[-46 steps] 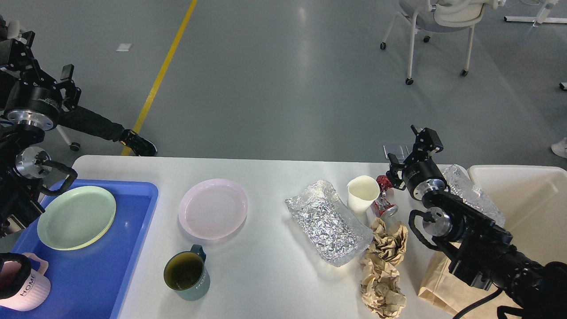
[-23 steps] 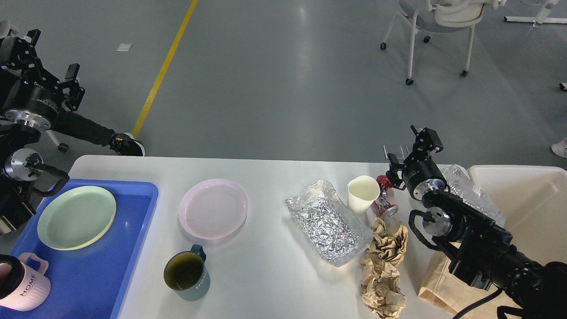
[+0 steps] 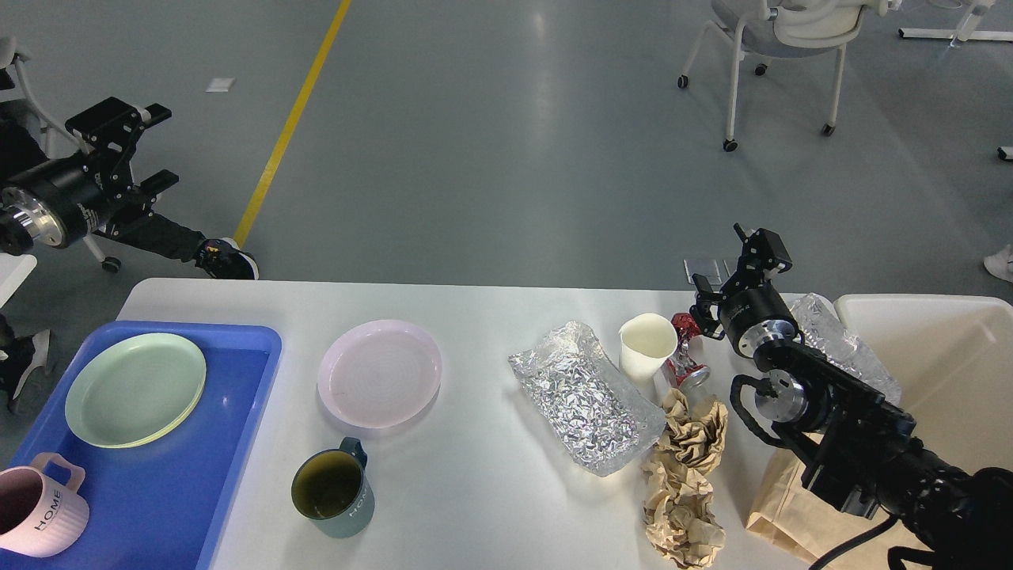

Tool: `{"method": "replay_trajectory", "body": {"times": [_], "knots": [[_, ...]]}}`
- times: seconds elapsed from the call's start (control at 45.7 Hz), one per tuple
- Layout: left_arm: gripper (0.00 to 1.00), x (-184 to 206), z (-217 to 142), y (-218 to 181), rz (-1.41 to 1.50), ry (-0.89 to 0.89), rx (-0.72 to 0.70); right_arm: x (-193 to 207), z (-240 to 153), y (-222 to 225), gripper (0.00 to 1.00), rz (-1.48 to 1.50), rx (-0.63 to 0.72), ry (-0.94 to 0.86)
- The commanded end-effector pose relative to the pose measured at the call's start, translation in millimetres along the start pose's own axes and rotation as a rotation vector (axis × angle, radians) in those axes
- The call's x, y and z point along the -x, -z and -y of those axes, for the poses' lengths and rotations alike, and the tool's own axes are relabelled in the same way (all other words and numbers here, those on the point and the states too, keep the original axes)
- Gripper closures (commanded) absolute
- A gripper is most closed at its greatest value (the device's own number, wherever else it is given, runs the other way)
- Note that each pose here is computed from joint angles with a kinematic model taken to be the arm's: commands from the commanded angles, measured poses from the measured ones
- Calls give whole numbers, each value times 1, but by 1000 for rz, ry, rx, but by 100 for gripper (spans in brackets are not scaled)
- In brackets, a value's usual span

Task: Tidy desktop
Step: 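Raise the left arm from rest toward the table, then lower the left gripper onto the dark green mug and grasp it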

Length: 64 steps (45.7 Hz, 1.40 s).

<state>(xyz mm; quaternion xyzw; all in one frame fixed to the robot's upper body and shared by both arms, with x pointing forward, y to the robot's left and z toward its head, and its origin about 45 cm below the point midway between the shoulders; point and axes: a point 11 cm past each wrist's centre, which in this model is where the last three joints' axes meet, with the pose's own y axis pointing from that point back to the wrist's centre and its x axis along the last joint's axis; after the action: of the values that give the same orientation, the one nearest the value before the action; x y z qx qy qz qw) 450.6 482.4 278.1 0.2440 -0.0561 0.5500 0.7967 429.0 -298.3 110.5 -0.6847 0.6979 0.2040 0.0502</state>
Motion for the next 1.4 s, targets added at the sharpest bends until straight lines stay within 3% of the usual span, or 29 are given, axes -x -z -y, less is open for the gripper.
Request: {"method": "replay_trajectory", "body": {"times": [0.0,0.109,0.263,0.438,0.7,0.875,1.028,1.16,1.379], "knots": [[3,-9,-15,16,138,43,-153,0,0,0,0,0,0,0],[3,-15,-17,4,227,96,-222,0,0,0,0,0,0,0],[3,7,-26,11,235,355,-421,0,0,0,0,0,0,0],[3,9,-13,-35,447,444,-556,0,0,0,0,0,0,0],[4,64,33,-93,658,586,-575,0,0,0,0,0,0,0],[4,87,45,-87,827,640,-744,0,0,0,0,0,0,0],[3,83,44,-80,957,598,-949,0,0,0,0,0,0,0],[4,100,30,-60,973,673,-1093,0,0,0,0,0,0,0],[4,139,18,-51,910,821,-1075,0,0,0,0,0,0,0]]}}
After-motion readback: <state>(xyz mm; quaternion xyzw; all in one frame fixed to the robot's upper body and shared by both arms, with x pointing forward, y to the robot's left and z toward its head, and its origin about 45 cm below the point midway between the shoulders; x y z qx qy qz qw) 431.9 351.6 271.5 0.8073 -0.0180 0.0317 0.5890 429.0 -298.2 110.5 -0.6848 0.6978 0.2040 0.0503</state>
